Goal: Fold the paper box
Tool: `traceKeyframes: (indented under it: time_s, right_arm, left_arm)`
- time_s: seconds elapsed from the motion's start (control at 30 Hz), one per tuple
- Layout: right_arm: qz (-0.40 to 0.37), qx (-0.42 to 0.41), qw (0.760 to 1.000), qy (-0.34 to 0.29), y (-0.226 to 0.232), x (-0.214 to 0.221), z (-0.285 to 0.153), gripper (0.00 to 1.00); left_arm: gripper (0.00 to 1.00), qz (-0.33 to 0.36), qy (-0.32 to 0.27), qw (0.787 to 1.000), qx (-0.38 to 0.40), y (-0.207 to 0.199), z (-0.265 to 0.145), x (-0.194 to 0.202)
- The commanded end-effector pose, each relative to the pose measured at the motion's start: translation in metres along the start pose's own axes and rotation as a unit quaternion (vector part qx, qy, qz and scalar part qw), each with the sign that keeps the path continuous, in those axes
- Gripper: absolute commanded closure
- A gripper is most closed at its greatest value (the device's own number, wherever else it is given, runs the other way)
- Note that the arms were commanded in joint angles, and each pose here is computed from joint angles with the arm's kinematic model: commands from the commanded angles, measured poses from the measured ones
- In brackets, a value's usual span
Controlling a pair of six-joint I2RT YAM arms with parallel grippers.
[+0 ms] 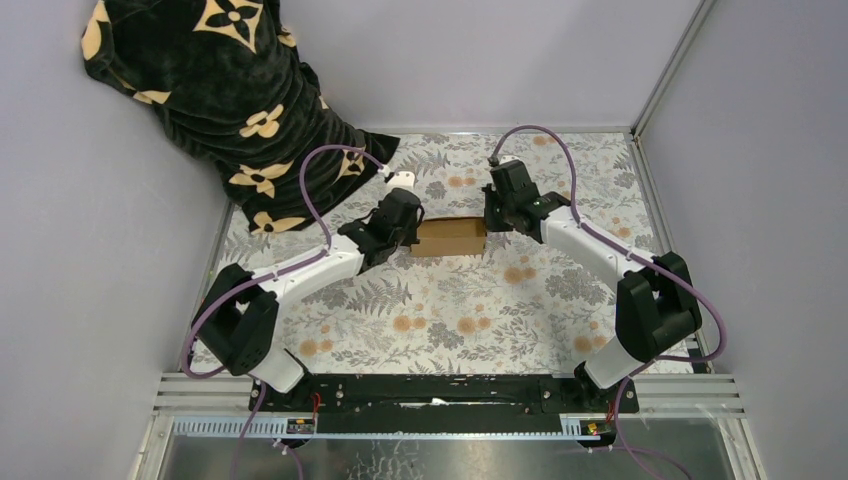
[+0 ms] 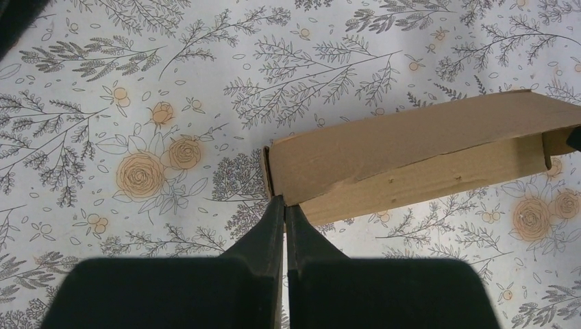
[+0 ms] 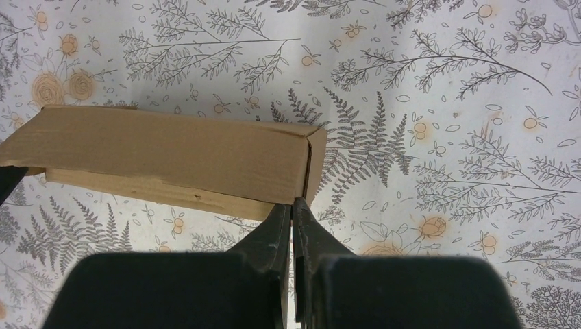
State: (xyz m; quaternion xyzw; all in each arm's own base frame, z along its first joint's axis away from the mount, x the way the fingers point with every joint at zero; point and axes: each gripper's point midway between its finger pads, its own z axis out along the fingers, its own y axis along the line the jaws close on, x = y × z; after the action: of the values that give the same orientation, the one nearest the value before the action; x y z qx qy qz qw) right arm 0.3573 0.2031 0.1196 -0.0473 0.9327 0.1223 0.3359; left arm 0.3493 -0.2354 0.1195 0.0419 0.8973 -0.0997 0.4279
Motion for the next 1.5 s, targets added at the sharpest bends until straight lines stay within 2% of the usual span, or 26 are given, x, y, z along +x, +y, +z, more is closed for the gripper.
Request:
traceKeyframes:
  time_s: [0.0,0.27,0.3,0.47,0.53,0.97,1.23,1.47]
  right_arm:
    - [-0.016,-0.043,0.999,0.007,0.027,0.013,-0.003,1.00]
    - [-0.030,-0.038,0.999,0.015,0.026,0.022,-0.004,1.00]
    - [-0.031,-0.038,0.999,0.013,0.026,0.022,-0.006,0.98]
    - [-0.033,-0.047,0.998,-0.003,0.027,0.016,-0.021,0.67]
    - [-0.035,-0.057,0.998,-0.009,0.030,0.012,-0.027,0.59]
    - [-0.029,-0.082,0.996,-0.015,0.038,0.011,-0.041,0.43]
    - [-0.020,-0.069,0.997,-0.008,0.028,0.023,-0.045,0.38]
    - [-0.003,-0.053,0.999,0.011,0.014,0.045,-0.041,0.28]
  left_arm:
    - [0.98,-0.012,0.010,0.999,0.051,-0.026,-0.002,0.018]
    - [0.99,-0.015,0.008,0.999,0.044,-0.022,-0.001,0.026]
    - [0.99,-0.015,0.007,0.999,0.044,-0.022,-0.001,0.027]
    - [0.99,-0.013,0.002,0.999,0.037,-0.019,-0.002,0.026]
    - [0.99,-0.013,0.000,0.999,0.037,-0.019,-0.002,0.025]
    - [0.99,-0.014,-0.012,1.000,0.023,-0.015,-0.004,0.026]
    - [1.00,-0.013,-0.027,0.999,0.019,-0.017,-0.008,0.025]
    - [1.00,-0.011,-0.038,0.999,0.017,-0.021,-0.010,0.026]
